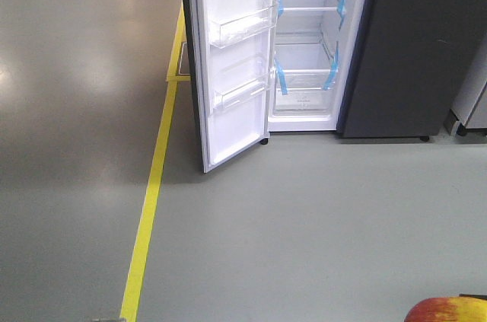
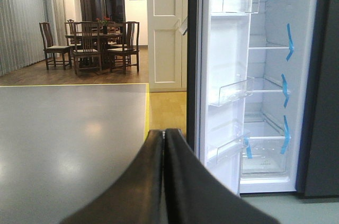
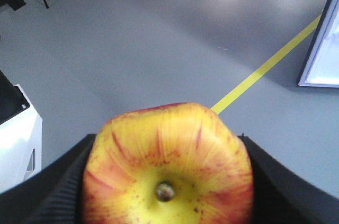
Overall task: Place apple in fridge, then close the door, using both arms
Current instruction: 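Approach the open refrigerator door bins, keeping the apple held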
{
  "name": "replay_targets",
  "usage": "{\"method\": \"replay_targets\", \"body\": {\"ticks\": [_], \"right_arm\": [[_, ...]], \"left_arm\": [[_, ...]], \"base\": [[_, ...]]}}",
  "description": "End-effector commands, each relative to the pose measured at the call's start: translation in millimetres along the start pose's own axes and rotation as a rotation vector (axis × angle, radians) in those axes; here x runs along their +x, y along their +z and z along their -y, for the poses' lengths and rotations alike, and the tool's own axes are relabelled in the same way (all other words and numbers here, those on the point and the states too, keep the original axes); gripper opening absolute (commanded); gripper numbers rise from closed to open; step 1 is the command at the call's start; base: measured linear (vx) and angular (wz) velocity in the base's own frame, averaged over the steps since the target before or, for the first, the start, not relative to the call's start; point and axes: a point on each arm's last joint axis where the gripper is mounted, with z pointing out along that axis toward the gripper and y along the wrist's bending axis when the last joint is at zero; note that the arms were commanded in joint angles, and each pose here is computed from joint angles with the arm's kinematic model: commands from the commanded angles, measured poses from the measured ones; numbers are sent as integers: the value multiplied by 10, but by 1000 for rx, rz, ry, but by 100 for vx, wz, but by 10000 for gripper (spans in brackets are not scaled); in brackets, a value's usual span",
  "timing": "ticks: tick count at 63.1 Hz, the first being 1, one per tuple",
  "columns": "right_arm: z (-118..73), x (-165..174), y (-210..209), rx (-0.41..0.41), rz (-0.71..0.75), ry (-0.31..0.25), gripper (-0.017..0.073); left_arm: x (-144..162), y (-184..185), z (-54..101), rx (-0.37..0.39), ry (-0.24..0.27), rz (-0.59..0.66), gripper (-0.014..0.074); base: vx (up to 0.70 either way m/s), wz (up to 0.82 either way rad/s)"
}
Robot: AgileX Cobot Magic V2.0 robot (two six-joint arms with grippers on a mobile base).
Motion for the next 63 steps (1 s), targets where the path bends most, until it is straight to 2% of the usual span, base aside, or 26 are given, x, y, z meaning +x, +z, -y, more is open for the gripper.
{"method": "replay_targets", "body": {"ticks": [1, 63], "right_arm": [[-7, -129, -43, 5, 86, 1, 415], [-7, -129, -43, 5, 86, 1, 415]], "left_arm": [[-6, -9, 0, 4, -16, 70, -6], [-6, -9, 0, 4, -16, 70, -6]], "base": [[24, 1], [19, 2]]}}
